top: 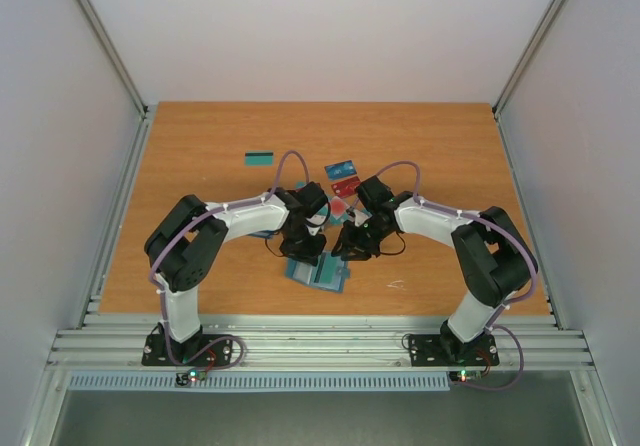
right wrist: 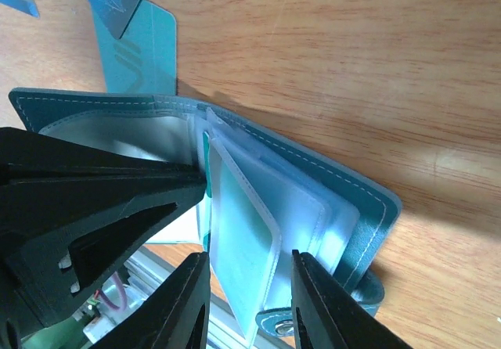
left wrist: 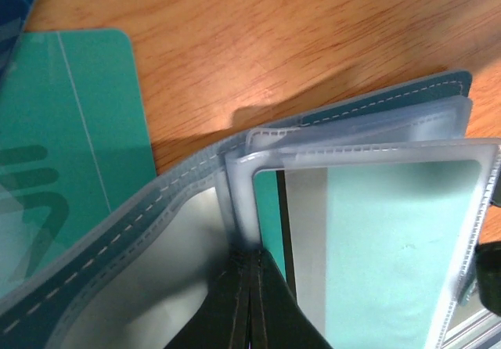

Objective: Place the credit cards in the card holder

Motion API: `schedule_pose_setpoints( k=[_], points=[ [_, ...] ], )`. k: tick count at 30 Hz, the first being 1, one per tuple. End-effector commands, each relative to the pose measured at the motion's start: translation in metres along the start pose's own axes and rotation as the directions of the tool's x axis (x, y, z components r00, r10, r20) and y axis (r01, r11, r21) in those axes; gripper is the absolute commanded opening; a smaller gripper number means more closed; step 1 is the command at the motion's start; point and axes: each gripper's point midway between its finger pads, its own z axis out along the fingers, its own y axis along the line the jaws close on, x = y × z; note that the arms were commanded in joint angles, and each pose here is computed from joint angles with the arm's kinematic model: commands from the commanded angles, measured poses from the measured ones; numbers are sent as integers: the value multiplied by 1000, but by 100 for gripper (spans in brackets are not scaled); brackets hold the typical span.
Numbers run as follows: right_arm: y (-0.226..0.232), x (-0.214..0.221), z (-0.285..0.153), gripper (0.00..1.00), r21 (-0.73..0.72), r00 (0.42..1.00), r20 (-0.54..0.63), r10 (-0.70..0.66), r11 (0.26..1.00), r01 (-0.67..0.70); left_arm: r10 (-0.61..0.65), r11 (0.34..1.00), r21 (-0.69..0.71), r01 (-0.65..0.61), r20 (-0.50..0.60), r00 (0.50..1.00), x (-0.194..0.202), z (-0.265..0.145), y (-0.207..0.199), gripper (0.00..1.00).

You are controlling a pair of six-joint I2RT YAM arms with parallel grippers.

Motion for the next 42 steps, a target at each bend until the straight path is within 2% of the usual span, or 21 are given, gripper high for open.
schedule_pose_setpoints(
  k=[1,13,17,23,29,33,38,42],
  points=[
    [-3,-2,4,31,7,1000,-8,13,1000,-13,-14,1000,-11,14,-14,1000,3,11,8,0],
    [6,-3,12,30,-47,999,-32,5,999,-7,-17,1000,-4,17,-9,1000,2,11,7,0],
    [6,-6,14,23,-44,999,-35,9,999,-11,-19,1000,-3,19,-3,1000,1,10,7,0],
    [5,-6,12,7,-24,999,-37,16,1000,-17,-32,999,18,32,11,999,1,1,1,0],
    [-2,0,8,1,30,998,-62,26,999,-24,-38,999,20,37,66,997,-6,-27,-8,1],
    [-8,6,6,1,65,996,-81,30,998,-25,-34,999,8,34,93,995,-12,-44,-8,5],
    [-14,9,-3,1,129,994,-105,19,992,-5,-5,998,-62,11,92,996,-11,-45,5,16],
    [-18,13,-12,1,181,991,-134,25,983,0,4,998,-60,1,89,996,-9,-37,8,17]
  ],
)
